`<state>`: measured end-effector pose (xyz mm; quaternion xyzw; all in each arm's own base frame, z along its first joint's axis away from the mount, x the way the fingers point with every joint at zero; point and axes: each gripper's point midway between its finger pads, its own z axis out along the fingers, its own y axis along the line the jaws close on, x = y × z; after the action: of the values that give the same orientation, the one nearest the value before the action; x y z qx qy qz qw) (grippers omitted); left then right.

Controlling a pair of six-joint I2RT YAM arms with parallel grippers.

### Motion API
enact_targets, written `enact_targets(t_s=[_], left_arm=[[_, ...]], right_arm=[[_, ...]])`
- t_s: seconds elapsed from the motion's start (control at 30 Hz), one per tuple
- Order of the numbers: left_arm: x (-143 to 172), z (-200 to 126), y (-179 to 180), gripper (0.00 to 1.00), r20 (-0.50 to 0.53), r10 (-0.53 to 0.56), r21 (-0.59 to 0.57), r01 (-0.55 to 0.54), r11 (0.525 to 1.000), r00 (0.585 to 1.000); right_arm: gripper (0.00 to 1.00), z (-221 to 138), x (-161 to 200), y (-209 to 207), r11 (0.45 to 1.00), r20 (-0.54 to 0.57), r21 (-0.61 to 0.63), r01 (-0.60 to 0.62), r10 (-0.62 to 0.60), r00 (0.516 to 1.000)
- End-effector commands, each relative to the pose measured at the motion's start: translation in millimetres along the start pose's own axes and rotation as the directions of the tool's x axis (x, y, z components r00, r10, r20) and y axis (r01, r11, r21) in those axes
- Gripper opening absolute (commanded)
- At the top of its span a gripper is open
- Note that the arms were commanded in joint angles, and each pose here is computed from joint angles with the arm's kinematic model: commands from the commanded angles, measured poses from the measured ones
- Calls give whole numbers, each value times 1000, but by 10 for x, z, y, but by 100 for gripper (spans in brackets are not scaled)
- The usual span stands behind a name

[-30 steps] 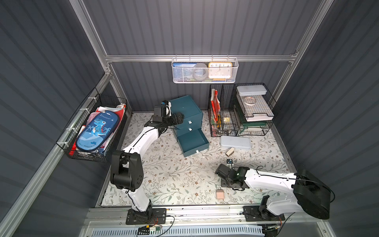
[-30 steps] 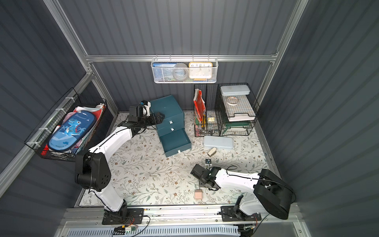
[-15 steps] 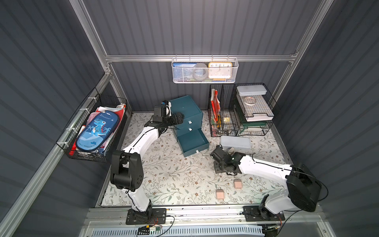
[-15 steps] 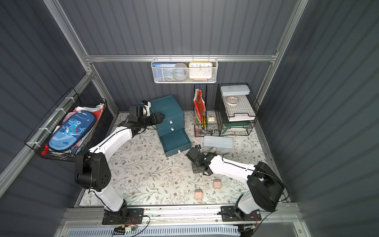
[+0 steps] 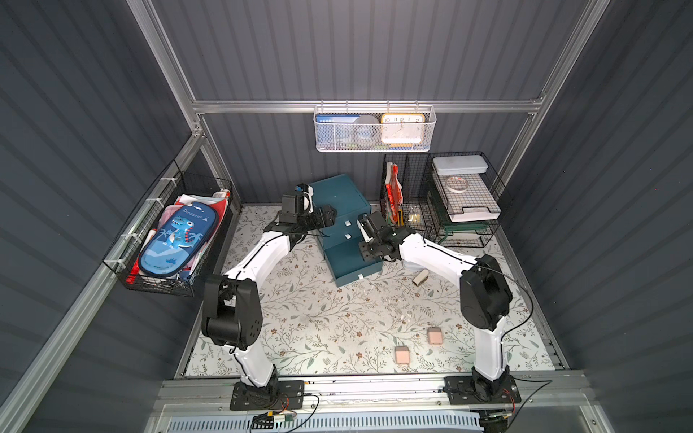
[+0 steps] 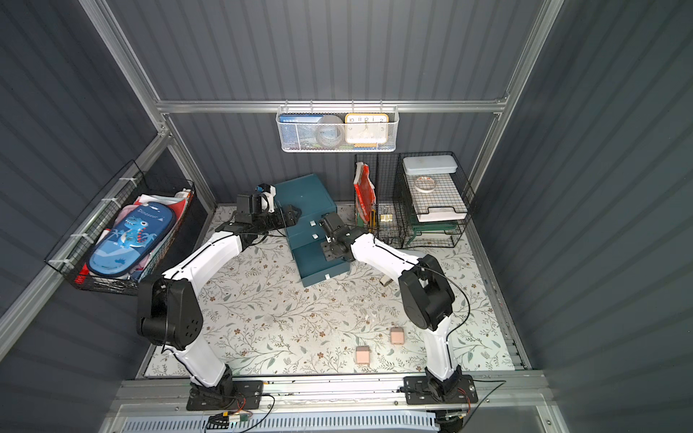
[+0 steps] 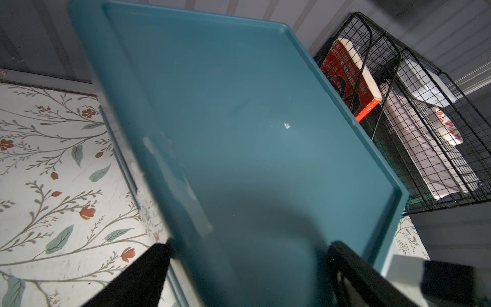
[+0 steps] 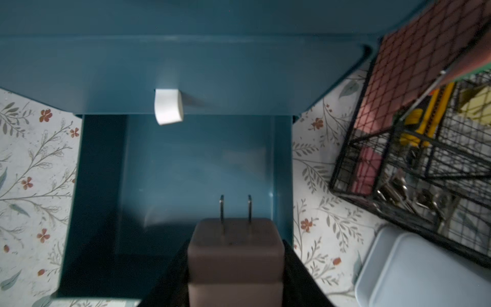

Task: Place the plugs into the drawer by color
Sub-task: Pick up the plug from the center of the board, then place the plug in the drawer.

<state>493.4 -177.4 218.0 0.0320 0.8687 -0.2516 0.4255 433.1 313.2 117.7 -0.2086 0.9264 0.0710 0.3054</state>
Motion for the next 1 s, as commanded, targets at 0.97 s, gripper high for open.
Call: enact_targets(t_s=[0.97], left_arm=[[973,191,207,97,-300,-39,-64,20,998,953]], right_arm=[[61,-462,247,-233,994,-118,61,-87,93,989]])
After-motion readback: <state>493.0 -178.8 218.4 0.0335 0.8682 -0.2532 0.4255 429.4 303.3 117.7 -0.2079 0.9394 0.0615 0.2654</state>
